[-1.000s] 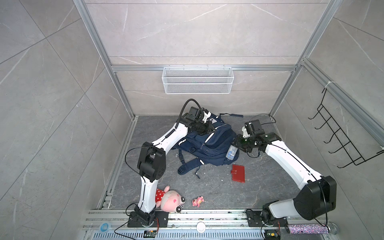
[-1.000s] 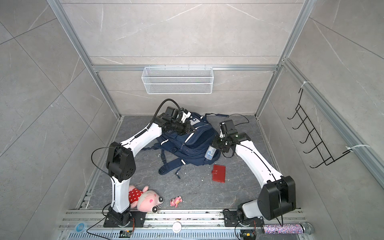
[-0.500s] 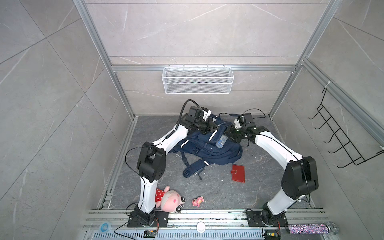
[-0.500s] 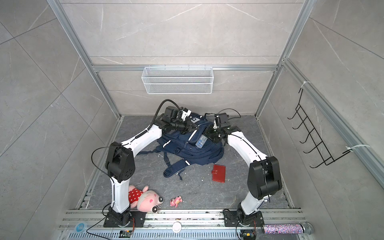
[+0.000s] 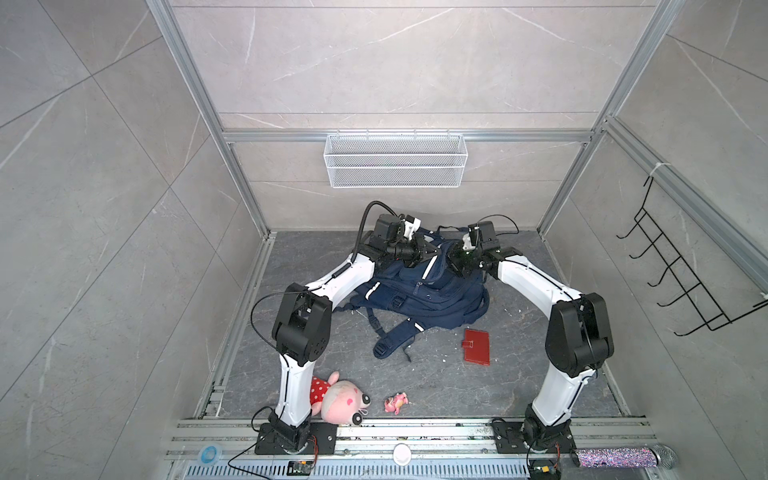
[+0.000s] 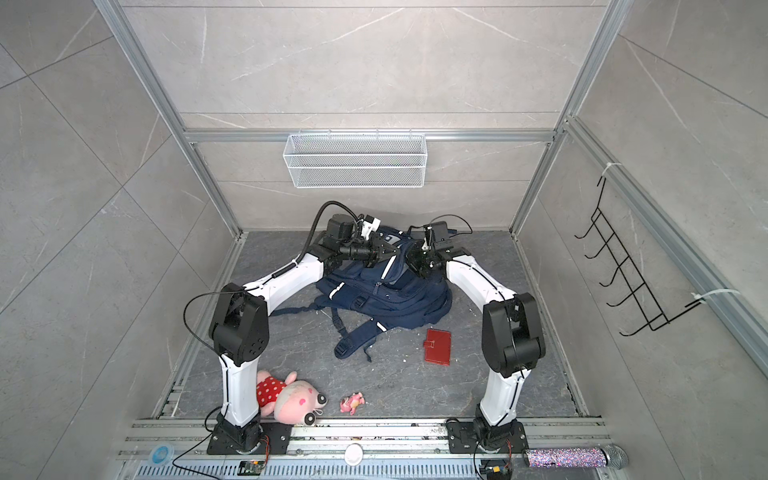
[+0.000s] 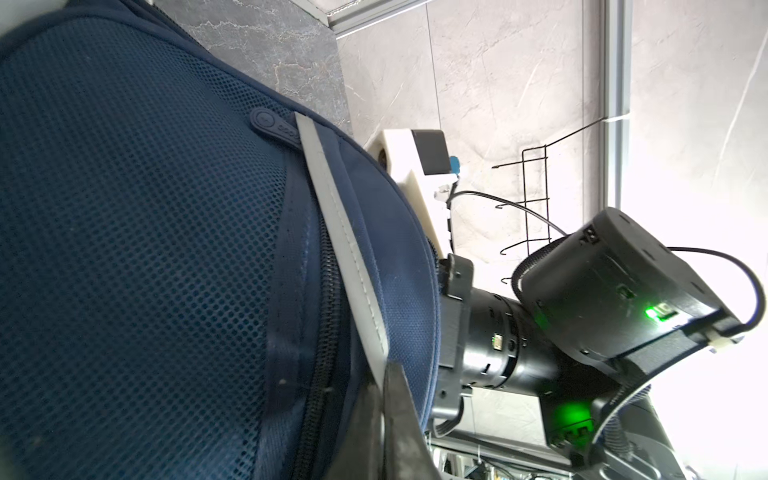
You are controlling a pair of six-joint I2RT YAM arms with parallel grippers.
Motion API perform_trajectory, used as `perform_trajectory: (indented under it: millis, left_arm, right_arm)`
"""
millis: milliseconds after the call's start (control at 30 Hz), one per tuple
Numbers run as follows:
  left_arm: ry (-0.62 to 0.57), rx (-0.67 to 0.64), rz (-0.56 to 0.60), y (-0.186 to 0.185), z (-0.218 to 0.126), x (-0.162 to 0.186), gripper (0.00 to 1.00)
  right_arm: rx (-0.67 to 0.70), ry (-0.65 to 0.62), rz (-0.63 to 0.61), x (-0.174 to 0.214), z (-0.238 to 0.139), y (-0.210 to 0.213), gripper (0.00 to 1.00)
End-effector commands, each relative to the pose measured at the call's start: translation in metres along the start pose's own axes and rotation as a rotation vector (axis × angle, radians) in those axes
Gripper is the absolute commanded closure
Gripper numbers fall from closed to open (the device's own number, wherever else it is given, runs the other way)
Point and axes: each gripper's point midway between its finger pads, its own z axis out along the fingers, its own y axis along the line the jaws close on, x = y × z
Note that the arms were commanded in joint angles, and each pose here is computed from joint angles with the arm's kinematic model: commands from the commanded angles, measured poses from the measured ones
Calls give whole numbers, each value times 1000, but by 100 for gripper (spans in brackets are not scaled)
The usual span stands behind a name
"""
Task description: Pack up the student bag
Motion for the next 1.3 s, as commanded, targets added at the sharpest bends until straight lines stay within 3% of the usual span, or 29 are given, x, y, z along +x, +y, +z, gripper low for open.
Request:
perform_trajectory:
  millis: [0, 167, 467, 633, 1000, 1267]
  left_arm:
    - [-12, 263, 206, -110, -32, 0, 100]
    - [-71, 247, 185, -102, -39, -11, 100]
    - [-128, 219, 114, -75, -44, -30, 100]
    - [-160, 205, 91, -61, -48, -42, 100]
    - [-217, 146, 75, -30, -61, -66, 100]
    - [-183, 157, 51, -23, -61, -66, 100]
  right_arm:
    - [-54, -24, -24, -13, 1, 23, 74]
    - [-25, -39, -65, -13, -11, 22, 51]
    - [-21, -57, -151, -8, -42, 30, 25]
    - [-25, -35, -181, 6, -58, 28, 24]
    - [78, 57, -239, 64, -111, -22, 22]
    - [241, 213, -206, 109, -137, -101, 20]
